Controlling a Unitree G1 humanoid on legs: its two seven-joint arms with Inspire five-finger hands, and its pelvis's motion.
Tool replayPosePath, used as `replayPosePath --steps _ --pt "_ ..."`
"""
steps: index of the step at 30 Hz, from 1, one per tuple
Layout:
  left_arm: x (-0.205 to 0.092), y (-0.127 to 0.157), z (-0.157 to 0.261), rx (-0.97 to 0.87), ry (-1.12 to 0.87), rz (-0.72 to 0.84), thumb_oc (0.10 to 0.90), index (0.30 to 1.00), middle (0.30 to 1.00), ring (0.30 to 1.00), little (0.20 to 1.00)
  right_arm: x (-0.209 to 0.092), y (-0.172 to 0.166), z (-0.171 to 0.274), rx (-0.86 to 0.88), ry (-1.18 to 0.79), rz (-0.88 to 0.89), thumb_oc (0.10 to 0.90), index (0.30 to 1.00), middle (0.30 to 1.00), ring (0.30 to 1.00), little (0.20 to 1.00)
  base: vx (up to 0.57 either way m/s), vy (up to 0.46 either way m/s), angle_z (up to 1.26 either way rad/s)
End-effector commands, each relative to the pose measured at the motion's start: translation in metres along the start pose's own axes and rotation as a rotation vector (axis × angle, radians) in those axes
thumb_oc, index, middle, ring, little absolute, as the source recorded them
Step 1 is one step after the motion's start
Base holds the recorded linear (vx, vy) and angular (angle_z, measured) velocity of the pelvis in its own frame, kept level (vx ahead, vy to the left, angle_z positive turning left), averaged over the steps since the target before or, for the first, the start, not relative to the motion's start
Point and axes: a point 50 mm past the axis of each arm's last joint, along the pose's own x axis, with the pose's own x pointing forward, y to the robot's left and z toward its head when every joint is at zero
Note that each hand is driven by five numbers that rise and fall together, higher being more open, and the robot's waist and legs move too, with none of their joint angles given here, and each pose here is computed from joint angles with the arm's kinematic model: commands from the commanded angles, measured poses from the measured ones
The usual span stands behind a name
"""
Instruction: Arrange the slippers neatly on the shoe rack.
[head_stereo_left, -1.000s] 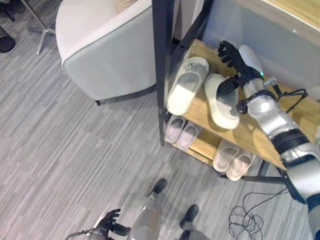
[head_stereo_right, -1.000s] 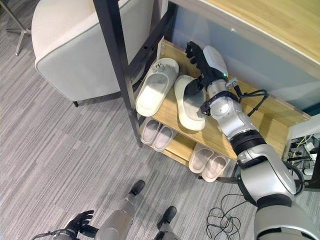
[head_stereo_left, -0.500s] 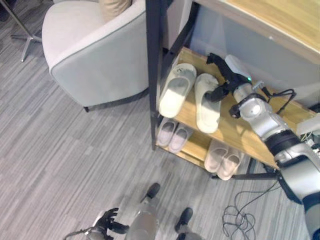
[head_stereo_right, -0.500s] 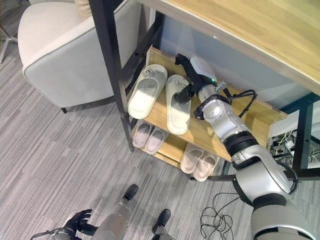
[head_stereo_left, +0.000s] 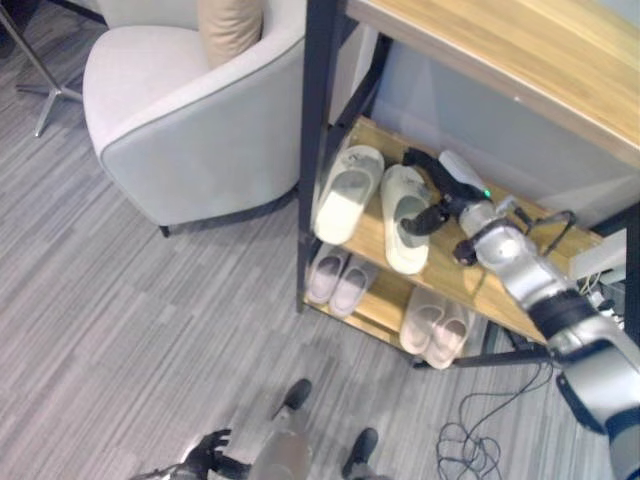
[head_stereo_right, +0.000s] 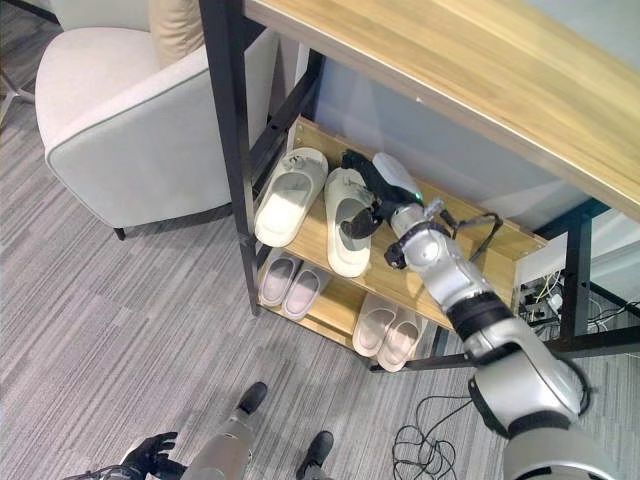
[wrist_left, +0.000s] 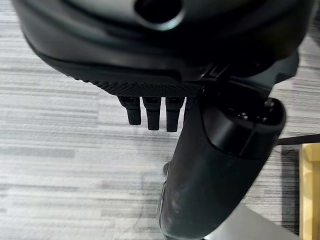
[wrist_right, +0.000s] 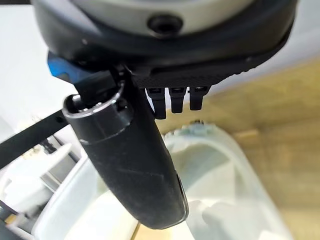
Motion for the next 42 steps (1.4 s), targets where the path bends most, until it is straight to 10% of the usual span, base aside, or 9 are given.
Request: replayPosePath --steps 1,12,42 --pt "-0.009 0.000 -0.038 0.018 0.139 -0.008 0.800 0.900 0.900 0.900 0.900 -0.015 -0.046 0.016 0.083 -0.158 -0.258 0.800 0.900 0.900 0.900 0.900 0.00 0.037 0.08" --pt "-0.007 -0.007 -0.033 -0.006 0.135 -0.014 0.800 0.900 0.900 0.900 0.900 -0.054 -0.027 -0.016 0.191 -0.095 -0.367 0.800 0.900 0.900 0.900 0.900 0.01 0.019 -0.02" --pt "-0.012 -0.022 -0.047 -0.050 0.188 -0.029 0.800 0.900 0.900 0.900 0.900 -0.064 0.095 -0.015 0.511 0.004 0.045 0.800 0.900 0.900 0.900 0.900 0.01 0.005 -0.02"
